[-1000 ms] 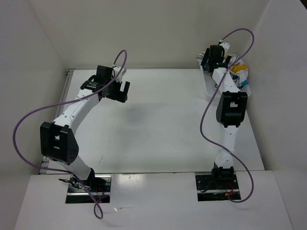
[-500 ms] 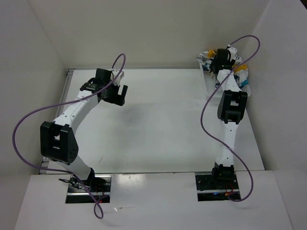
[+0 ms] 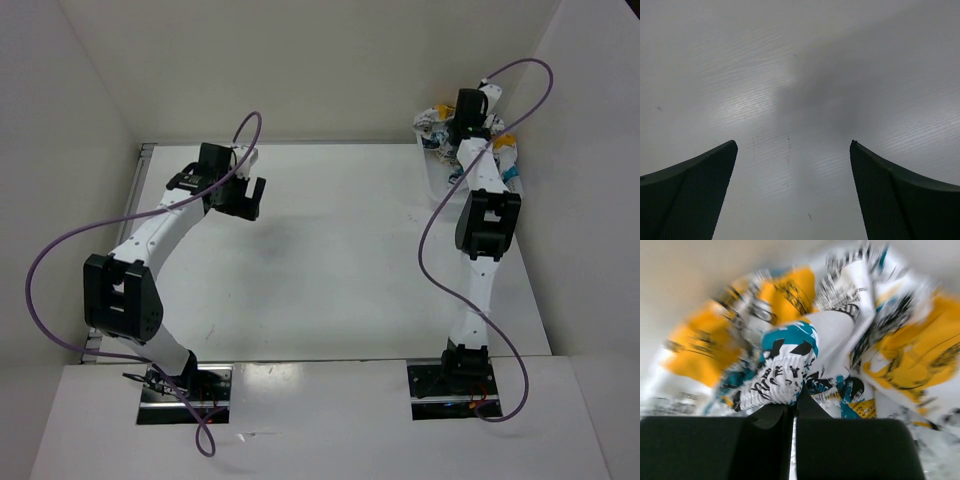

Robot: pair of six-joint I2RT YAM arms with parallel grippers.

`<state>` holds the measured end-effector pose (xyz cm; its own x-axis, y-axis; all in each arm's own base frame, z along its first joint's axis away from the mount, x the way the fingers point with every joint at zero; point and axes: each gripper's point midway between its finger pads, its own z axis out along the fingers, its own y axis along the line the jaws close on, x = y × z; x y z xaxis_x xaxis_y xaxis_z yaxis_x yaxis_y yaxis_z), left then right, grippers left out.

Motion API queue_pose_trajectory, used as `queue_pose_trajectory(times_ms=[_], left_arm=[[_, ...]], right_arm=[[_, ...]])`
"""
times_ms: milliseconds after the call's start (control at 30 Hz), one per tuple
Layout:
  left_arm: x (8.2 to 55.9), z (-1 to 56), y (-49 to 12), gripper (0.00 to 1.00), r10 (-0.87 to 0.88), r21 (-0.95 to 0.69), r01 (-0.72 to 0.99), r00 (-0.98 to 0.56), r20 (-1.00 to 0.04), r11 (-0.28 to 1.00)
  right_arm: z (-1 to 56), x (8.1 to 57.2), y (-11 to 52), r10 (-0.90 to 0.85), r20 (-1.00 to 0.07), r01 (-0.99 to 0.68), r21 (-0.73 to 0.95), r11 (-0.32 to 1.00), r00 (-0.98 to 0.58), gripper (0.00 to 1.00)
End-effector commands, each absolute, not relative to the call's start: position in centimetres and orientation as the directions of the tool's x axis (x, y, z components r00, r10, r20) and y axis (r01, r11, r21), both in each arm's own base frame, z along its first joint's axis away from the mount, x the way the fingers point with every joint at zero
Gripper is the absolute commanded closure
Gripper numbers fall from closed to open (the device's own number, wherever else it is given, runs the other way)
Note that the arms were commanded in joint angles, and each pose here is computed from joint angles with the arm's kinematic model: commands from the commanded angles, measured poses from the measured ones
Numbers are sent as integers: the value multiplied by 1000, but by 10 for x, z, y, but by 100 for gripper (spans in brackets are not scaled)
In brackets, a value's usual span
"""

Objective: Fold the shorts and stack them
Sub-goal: Grab the shorts from the pile, then move the shorts to the center of the board

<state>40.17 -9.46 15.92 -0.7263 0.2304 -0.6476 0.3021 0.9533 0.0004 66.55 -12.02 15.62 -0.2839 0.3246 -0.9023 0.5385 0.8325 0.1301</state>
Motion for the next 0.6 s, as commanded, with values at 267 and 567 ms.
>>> queue_pose_trajectory(times_ms=[267,567], left_arm=[[425,217,-82,0,203,74,232,-603,-771,970],[423,259,-64,0,183,126,145,-511,-840,981]], right_arm=[[490,576,-34,137,-960,341,216,915,244,100],[657,471,81,220,-847,-69,214,974,483,100]])
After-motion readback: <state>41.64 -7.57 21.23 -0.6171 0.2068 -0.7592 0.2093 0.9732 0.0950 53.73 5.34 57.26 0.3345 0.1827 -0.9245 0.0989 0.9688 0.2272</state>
